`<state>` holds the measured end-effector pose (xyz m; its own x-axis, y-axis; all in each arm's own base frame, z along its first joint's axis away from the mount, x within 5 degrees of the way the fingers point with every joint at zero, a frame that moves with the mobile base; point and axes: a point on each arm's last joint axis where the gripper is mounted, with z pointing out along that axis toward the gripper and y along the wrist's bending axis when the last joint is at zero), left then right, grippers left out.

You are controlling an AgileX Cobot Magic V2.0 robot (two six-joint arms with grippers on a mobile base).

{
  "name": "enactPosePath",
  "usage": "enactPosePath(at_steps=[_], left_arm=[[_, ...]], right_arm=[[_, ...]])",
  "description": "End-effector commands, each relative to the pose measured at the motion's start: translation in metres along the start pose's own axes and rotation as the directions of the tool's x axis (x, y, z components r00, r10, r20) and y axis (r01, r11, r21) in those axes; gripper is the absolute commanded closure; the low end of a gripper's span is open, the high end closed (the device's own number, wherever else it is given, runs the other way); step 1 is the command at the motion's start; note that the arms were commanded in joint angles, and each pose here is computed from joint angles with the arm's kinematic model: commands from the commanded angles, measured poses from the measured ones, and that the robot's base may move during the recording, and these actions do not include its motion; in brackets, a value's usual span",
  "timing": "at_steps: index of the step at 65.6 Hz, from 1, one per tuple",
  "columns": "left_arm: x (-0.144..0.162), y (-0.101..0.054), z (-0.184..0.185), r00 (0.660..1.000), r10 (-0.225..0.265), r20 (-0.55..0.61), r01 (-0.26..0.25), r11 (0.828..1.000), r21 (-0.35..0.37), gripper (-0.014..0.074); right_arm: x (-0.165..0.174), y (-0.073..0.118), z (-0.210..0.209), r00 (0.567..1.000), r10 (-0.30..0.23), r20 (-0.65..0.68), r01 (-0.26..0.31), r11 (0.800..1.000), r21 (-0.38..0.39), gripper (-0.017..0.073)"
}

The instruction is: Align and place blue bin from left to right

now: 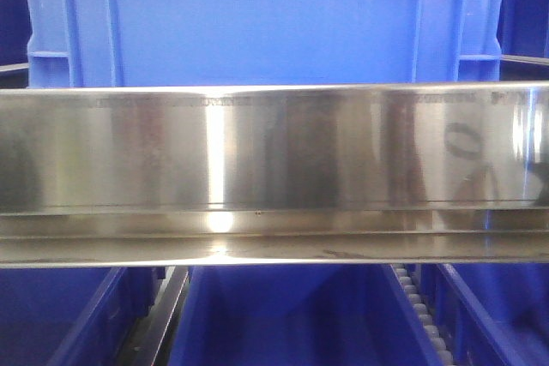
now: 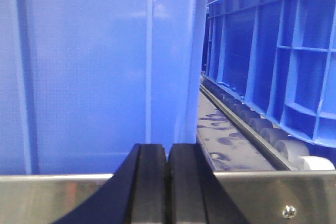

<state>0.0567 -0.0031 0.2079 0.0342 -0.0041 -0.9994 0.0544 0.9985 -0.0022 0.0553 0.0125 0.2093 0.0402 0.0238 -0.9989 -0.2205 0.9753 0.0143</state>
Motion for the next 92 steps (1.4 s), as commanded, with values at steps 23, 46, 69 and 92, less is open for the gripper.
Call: enactPosePath(at_steps=[23, 46, 69, 92], left_arm=[[-0.003, 0.0, 0.0, 1.0, -0.004, 0.025, 0.004, 1.0, 0.005, 0.0704], [-0.005, 0.0, 0.0, 0.999, -0.004, 0.047, 0.004, 1.0, 0.004, 0.0704], [-0.027, 0.0, -0.004, 0.991, -0.016, 0.131, 0.015, 1.0, 0.005, 0.0704], [-0.098, -0.001, -0.028, 0.981, -0.015, 0.195, 0.013, 1.0, 0.014, 0.0704]], right_arm=[[-0.005, 0.0, 0.0, 0.998, -0.004, 0.056, 0.004, 1.0, -0.002, 0.0638], [-0.006, 0.0, 0.0, 0.998, -0.004, 0.066, 0.004, 1.0, -0.002, 0.0638], [-0.024, 0.0, -0.003, 0.997, -0.003, 0.079, 0.004, 1.0, -0.001, 0.0638], [-0.093, 0.001, -0.025, 0.994, -0.003, 0.107, 0.003, 1.0, 0.0, 0.0638]])
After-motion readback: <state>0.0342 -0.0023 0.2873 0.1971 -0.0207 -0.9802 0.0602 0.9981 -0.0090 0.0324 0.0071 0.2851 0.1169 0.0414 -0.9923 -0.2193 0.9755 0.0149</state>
